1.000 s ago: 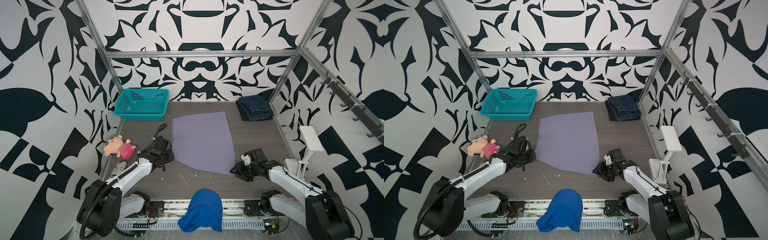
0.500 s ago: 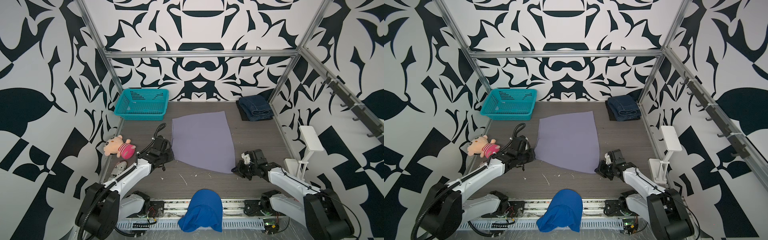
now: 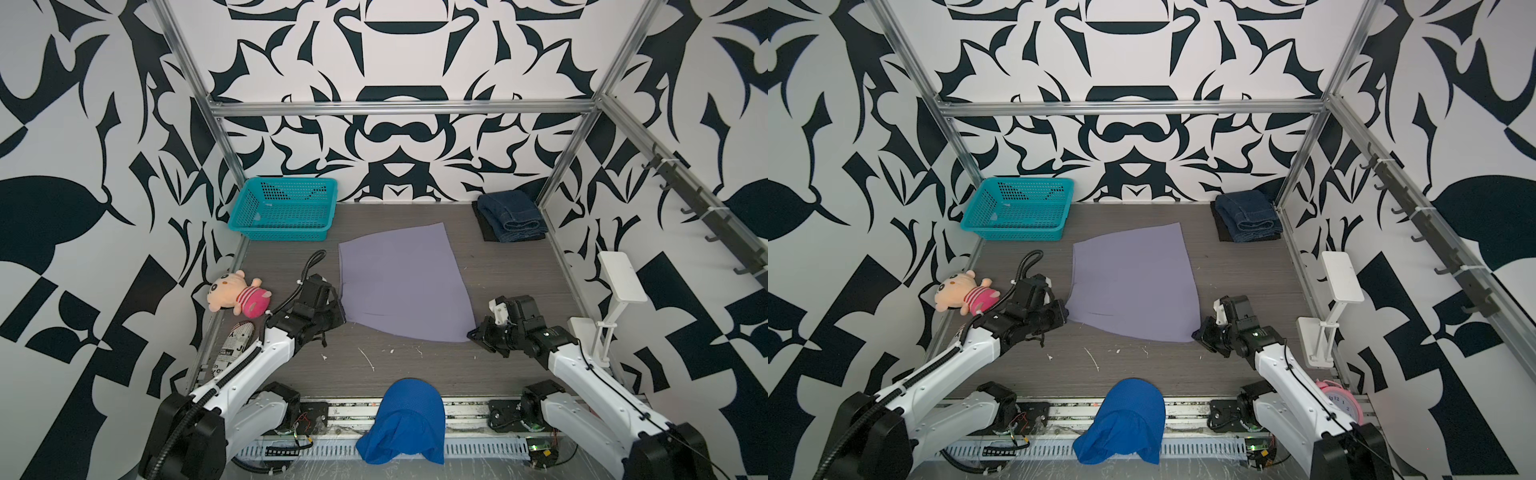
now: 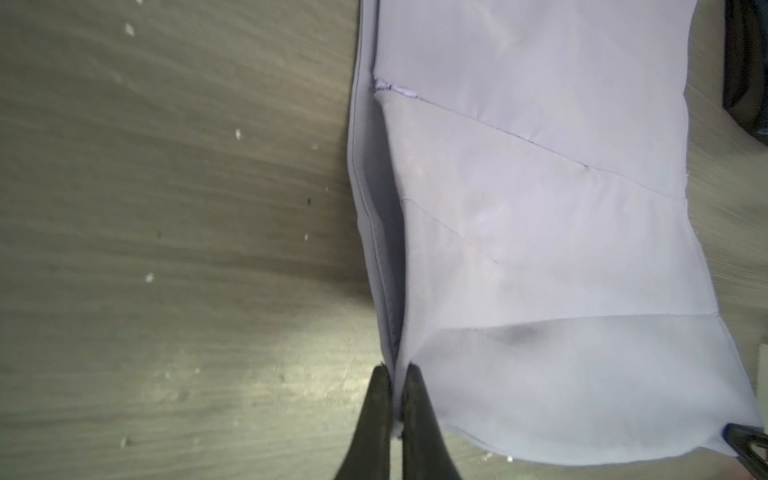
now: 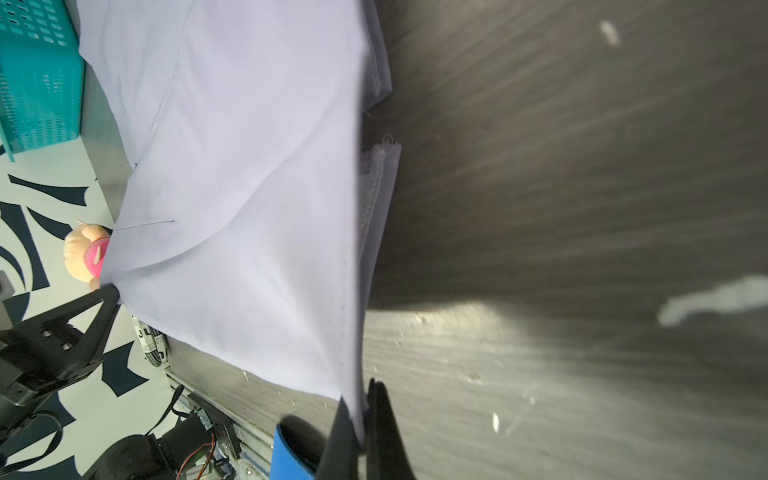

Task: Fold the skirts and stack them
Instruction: 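Lift the near skirt edge with both grippers and raise it, then fold the held near edge over toward the far edge with both grippers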

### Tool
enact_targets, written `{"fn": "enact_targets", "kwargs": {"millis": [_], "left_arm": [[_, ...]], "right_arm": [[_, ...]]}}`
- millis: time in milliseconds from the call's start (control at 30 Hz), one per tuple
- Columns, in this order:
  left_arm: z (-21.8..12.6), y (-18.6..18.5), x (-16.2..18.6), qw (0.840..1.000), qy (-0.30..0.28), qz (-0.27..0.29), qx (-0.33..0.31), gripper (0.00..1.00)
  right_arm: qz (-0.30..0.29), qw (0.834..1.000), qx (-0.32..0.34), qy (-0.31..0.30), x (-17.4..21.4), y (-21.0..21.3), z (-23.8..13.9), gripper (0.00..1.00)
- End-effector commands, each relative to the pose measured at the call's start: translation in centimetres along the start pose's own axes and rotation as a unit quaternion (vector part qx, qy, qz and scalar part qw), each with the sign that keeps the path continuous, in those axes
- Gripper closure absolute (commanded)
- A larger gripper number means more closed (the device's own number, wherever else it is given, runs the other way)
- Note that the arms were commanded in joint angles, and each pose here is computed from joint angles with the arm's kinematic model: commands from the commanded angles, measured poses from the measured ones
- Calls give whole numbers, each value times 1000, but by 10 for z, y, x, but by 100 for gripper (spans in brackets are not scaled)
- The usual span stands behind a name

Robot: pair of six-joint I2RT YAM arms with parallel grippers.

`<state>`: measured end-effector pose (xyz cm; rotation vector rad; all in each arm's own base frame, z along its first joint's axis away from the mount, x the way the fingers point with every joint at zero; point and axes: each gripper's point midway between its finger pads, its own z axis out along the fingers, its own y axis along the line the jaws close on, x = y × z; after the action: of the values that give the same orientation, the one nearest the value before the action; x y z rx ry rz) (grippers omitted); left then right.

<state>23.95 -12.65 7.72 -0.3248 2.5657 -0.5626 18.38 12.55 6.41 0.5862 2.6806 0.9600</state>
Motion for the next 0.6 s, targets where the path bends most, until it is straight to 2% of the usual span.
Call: {"fn": "enact_targets", "kwargs": {"millis": [0,167,300,467,567], "left_arm": [[0,15,30,998,41,-46,-3,100],[-12,8,28,998,28,-49,19,100],[-25,-20,-7,997,-22,-29,63,100],[-31,-53,-42,996,-23,7,85,100],[-34,-61,-69,995,-43,2,92,100]], "right_arm": [[19,999,39,17,19,-21,-10,100],[-9,999,16,-28,3,4,-32,100],[-50,998,-13,-35,-28,45,-31,100],[-115,991,-23,-70,-77,97,-44,100],[-141,986,-19,-83,-100,116,-47,100]]}}
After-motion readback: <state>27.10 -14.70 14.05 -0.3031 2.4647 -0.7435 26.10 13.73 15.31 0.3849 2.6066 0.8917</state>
